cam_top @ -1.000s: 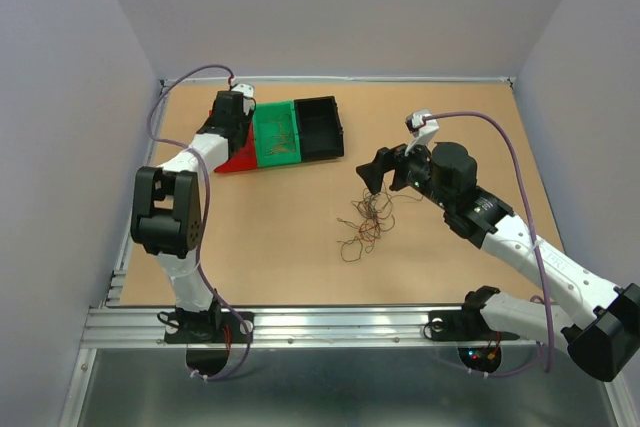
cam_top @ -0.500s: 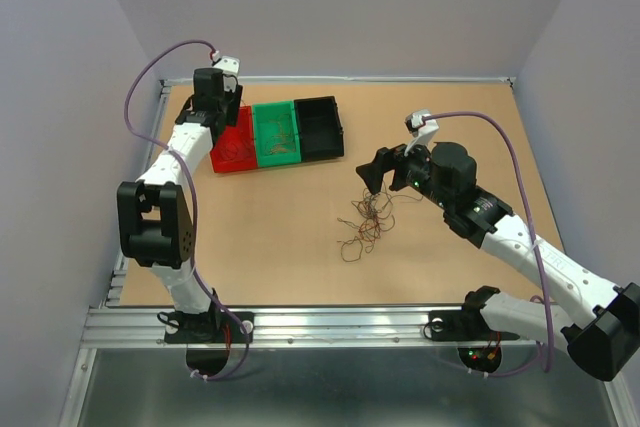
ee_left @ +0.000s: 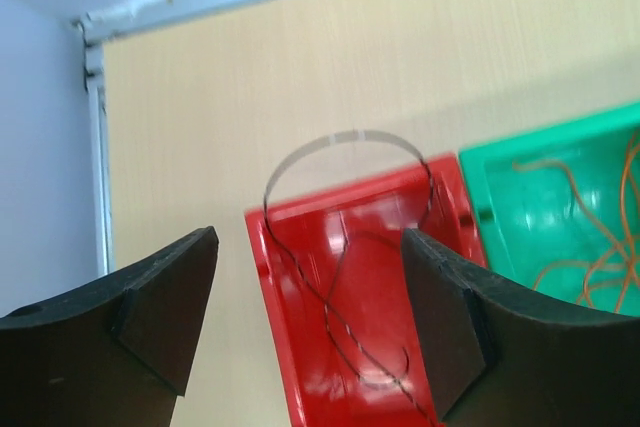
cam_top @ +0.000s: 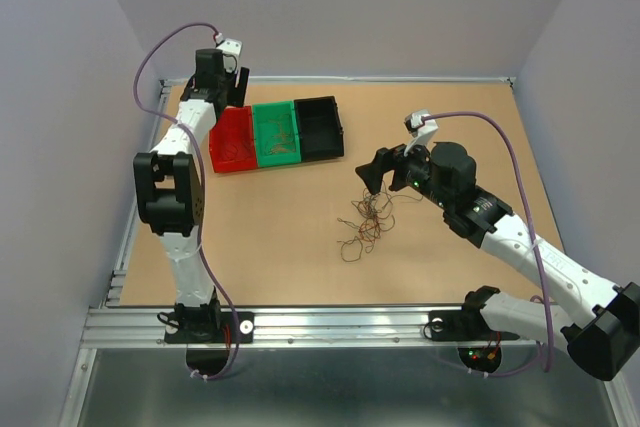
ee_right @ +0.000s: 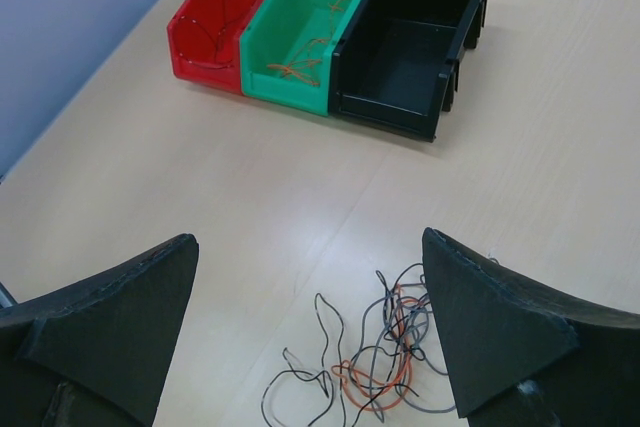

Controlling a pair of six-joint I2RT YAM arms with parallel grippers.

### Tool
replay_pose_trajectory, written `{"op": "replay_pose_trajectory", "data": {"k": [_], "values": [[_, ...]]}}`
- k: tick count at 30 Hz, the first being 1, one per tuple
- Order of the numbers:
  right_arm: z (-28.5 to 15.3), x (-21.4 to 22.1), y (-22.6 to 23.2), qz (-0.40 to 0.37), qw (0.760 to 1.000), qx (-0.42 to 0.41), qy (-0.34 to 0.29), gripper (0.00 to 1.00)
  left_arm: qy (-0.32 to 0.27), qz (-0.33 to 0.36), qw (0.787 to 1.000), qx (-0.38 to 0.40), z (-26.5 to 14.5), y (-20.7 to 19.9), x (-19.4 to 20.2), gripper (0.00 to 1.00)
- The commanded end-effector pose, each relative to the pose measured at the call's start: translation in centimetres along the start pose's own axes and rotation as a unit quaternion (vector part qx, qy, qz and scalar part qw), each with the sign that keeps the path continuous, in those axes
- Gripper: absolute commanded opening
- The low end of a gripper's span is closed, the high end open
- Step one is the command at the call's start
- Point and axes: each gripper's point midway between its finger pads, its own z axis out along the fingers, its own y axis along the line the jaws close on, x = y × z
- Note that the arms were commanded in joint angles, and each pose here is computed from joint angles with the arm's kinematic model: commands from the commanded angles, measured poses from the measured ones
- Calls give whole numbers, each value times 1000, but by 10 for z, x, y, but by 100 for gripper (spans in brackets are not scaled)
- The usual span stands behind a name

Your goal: Untangle the cables

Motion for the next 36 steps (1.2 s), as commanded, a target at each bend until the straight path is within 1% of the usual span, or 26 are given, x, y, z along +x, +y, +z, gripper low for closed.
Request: {"op": "replay_pose_trajectory", "data": {"k": [1,2,4,5,8,10,12,13,14,16,17,18,19,20,21,22,23,26,31,32,33,34,35,36], "values": [[2,-6,6,-6,1000,-15,-18,98,-34,4,999,-16,9,14,-41,86],[3,-6,6,-7,1000,-15,-17,98,-45,-5,999,-21,10,20,-55,85],[2,-7,7,-7,1000,-16,-18,98,-19,-7,1000,-6,24,14,-41,82],[2,-6,6,-7,1000,-15,-18,98,-19,-8,1000,-6,27,14,-43,81],[2,-7,6,-7,1000,-15,-19,98,-1,-9,1000,10,38,4,-24,75],[2,-6,6,-7,1000,-15,-18,98,1,-8,1000,20,41,-1,-18,73],[3,-5,7,-6,1000,-16,-16,98,14,-10,998,58,43,-19,9,70],[3,-6,7,-5,1000,-17,-16,98,14,-12,998,68,42,-23,13,67],[4,-5,7,-6,1000,-16,-16,98,9,-13,996,84,40,-28,12,60],[4,-5,7,-5,1000,-18,-14,98,16,-17,996,90,38,-33,21,57],[4,-5,8,-5,1000,-18,-14,98,6,-18,995,94,35,-33,16,51],[4,-4,7,-5,1000,-18,-14,98,8,-20,995,94,34,-34,20,48],[4,-5,7,-5,1000,-18,-14,98,4,-21,996,90,34,-33,19,41],[4,-5,8,-5,1000,-18,-14,98,-3,-23,996,87,34,-32,16,33],[4,-4,7,-5,1000,-17,-14,98,-4,-23,996,82,32,-30,17,17],[4,-5,8,-6,1000,-19,-14,98,-4,-23,997,80,32,-30,18,10],[4,-5,8,-5,1000,-18,-14,98,-12,-24,997,76,30,-28,14,0],[3,-6,8,-5,1000,-20,-15,98,-16,-21,997,68,27,-25,15,0],[3,-5,9,-5,1000,-21,-15,98,-4,-28,999,45,22,-18,25,0],[3,-5,9,-4,1000,-22,-15,98,-22,-30,999,39,20,-15,17,0],[3,-6,9,-5,1000,-22,-16,98,-43,-32,998,30,8,-9,5,0],[3,-6,9,-5,1000,-21,-15,98,-41,-32,998,29,4,-10,13,0],[3,-5,9,-5,1000,-22,-15,98,-73,-33,997,23,-10,-4,-5,0],[3,-5,9,-5,1000,-22,-15,98,-83,-34,996,20,-17,-3,-10,0]]}}
